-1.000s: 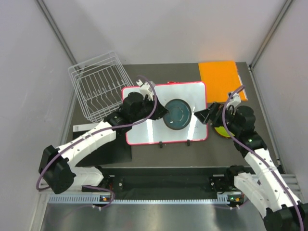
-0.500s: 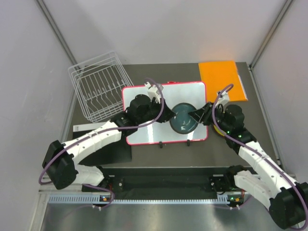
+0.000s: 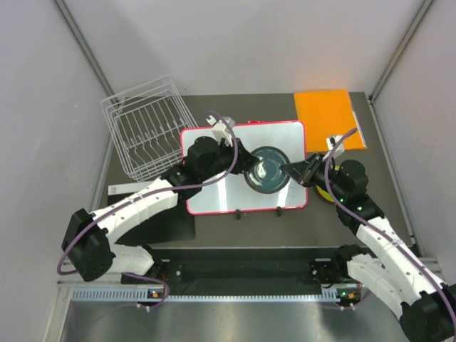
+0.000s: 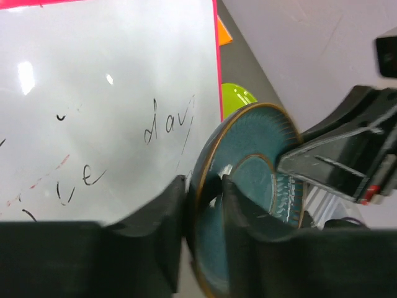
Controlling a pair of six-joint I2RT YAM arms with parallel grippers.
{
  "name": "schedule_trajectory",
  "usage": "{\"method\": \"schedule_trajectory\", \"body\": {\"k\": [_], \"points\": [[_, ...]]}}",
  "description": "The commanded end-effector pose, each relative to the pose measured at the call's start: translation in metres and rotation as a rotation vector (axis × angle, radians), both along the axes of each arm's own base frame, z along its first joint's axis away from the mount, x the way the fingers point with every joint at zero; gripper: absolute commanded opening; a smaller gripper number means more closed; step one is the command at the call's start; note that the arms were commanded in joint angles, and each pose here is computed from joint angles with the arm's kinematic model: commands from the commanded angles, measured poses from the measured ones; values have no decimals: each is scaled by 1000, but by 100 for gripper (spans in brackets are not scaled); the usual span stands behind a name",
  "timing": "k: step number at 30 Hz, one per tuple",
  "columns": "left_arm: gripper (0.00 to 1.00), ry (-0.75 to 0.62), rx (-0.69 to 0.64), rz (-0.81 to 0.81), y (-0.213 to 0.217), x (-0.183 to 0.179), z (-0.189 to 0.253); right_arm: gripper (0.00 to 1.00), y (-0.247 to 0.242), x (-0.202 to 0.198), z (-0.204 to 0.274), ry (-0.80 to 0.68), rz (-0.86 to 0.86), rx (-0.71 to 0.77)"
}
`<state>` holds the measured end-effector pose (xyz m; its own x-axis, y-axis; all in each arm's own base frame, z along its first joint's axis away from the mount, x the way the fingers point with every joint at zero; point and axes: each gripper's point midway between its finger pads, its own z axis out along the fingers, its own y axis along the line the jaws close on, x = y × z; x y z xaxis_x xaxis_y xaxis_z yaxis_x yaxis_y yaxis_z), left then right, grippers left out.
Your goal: Unload the plates from the dish rack
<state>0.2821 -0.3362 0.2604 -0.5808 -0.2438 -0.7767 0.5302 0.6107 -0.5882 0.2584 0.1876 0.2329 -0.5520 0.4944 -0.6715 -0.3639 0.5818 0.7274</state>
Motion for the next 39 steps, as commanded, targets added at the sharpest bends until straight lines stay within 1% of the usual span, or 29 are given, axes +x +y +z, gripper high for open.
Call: {"method": "schedule_trajectory", "body": {"k": [1,2,3,6,7,9,11,12,13,15,16,18,19,21,25,28,29,31,33,35,39], "points": [[45,-147,-24,-22,-9,-2,40,0,-23,4,19,-70,-102,-119],[59,-156,-21,-14,-6,-2,42,0,-28,4,20,-71,-120,-129],[63,-159,-15,-1,-3,-1,43,0,-35,1,19,-61,-140,-145],[70,-184,12,39,7,1,45,0,-60,5,28,-73,-227,-158],[70,-191,39,76,14,6,44,0,-73,7,27,-60,-264,-165],[73,-209,53,103,22,6,48,0,-88,5,31,-70,-303,-188],[74,-232,70,158,36,9,54,0,-112,6,32,-61,-370,-218],[76,-238,77,175,40,10,55,0,-113,3,39,-78,-357,-219],[77,-248,88,184,44,9,55,0,-135,5,39,-61,-427,-227],[77,-266,94,227,56,10,61,0,-145,2,45,-74,-440,-241],[77,-273,102,238,59,10,62,0,-159,2,43,-57,-485,-250],[78,-287,112,270,68,11,66,0,-169,0,46,-61,-508,-270],[78,-298,115,282,72,10,68,0,-182,1,44,-45,-550,-277],[78,-308,128,310,78,12,69,0,-194,1,35,-4,-580,-293],[80,-297,195,365,93,16,58,0,-222,4,15,75,-665,-299],[82,-279,242,467,112,24,50,0,-242,6,-4,142,-731,-306],[85,-274,255,495,118,28,47,0,-245,7,-8,155,-740,-302],[85,-261,274,532,129,32,41,0,-251,12,-19,178,-758,-287],[86,-239,274,552,138,39,34,0,-261,12,-32,221,-808,-289],[86,-211,266,550,145,45,28,0,-267,13,-37,227,-840,-299],[85,-173,233,562,159,49,15,0,-271,17,-54,254,-849,-288]]}}
